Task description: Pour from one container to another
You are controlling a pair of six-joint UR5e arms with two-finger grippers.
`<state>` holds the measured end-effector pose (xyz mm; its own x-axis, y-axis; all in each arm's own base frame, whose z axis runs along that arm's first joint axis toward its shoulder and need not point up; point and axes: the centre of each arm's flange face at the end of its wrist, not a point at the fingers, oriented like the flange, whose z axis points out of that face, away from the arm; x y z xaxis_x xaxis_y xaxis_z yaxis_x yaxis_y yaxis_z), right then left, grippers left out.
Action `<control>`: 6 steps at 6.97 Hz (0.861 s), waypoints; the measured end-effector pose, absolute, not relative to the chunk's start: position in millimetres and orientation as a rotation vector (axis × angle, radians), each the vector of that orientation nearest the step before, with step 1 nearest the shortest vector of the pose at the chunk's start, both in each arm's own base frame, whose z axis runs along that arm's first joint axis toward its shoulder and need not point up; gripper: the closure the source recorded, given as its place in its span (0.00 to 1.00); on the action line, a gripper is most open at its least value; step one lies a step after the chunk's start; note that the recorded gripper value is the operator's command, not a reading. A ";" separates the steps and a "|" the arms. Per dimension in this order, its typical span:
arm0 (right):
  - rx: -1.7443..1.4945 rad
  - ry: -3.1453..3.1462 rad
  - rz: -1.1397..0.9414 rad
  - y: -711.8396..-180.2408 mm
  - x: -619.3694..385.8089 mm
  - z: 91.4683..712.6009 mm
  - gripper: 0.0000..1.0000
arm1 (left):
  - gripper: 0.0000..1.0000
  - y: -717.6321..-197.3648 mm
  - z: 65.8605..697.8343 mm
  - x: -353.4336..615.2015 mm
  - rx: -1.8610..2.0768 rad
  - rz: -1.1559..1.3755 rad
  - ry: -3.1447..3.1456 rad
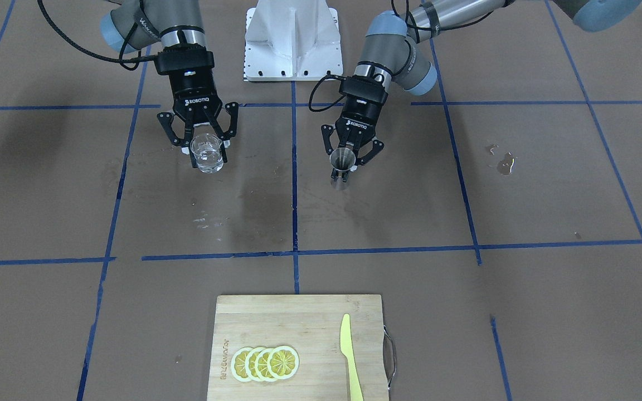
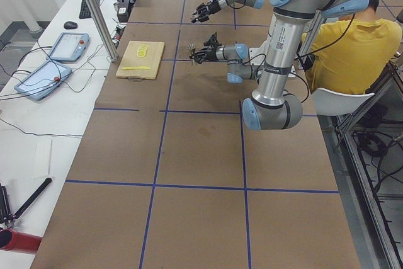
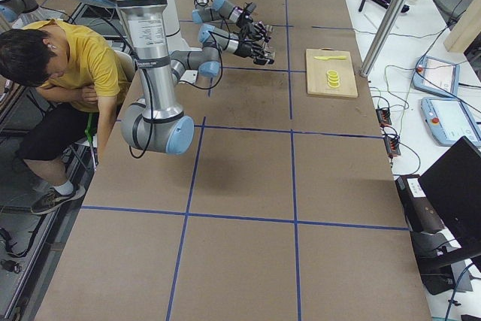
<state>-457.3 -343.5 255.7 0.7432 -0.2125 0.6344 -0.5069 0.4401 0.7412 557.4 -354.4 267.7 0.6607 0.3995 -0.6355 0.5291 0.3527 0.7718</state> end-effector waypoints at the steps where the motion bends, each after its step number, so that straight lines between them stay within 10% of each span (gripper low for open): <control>1: 1.125 -0.756 0.186 -342.2 -455.9 251.7 0.99 | 1.00 -358.6 253.3 562.0 1.278 -0.069 0.915; 6: 1.110 -0.647 0.003 -339.9 -452.0 190.0 0.99 | 1.00 -358.1 245.5 590.4 1.284 0.034 1.038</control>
